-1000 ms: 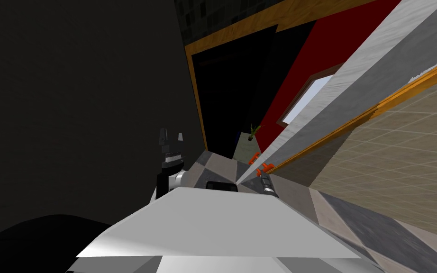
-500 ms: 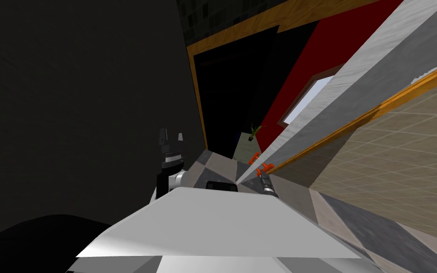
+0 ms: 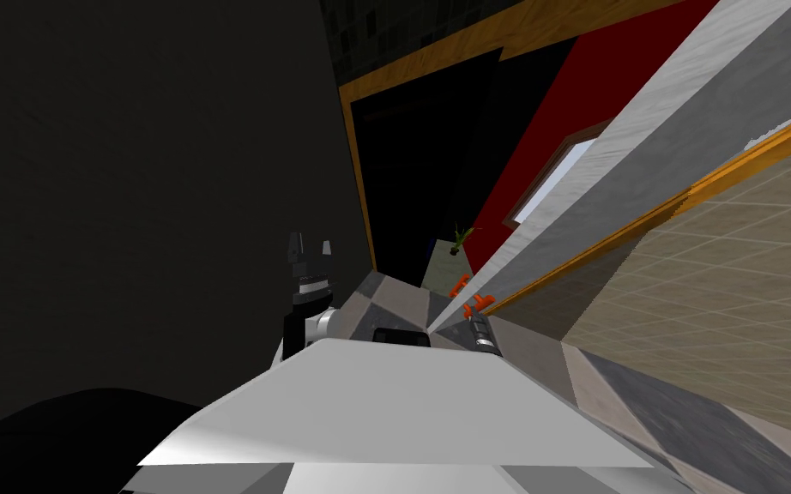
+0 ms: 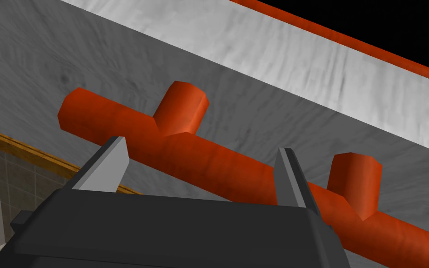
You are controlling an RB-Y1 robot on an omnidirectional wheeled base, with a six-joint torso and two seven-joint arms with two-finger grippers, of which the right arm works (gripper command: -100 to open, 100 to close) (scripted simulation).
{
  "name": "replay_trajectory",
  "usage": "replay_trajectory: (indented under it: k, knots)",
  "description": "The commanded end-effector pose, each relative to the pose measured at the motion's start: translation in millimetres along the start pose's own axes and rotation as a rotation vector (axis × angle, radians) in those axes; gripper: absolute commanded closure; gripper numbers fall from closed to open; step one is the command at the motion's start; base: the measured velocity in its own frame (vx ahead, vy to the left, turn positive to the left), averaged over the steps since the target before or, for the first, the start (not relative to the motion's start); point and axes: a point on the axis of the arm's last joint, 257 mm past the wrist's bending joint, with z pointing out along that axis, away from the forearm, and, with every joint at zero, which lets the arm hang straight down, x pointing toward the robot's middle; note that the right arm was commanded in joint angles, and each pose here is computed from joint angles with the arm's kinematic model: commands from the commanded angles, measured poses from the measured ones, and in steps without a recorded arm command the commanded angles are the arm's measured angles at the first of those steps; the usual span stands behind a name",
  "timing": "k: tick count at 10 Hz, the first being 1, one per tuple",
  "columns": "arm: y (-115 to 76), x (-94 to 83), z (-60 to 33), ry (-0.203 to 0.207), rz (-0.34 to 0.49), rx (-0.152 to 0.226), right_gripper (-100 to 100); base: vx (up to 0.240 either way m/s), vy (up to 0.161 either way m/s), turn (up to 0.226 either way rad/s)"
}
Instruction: Pull the door open
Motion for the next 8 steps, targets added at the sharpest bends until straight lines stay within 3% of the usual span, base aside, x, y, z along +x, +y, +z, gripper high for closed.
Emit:
replay_trajectory:
  k: [1,8]
  knots:
    - [12.3,-18.3,9.0,-0.034,0.049,-0.033,100,-0.021,-0.018,0.008]
    - [14.5,-14.9,11.6,-0.026,0.088,-0.039,100,-0.018,-0.011,0.015]
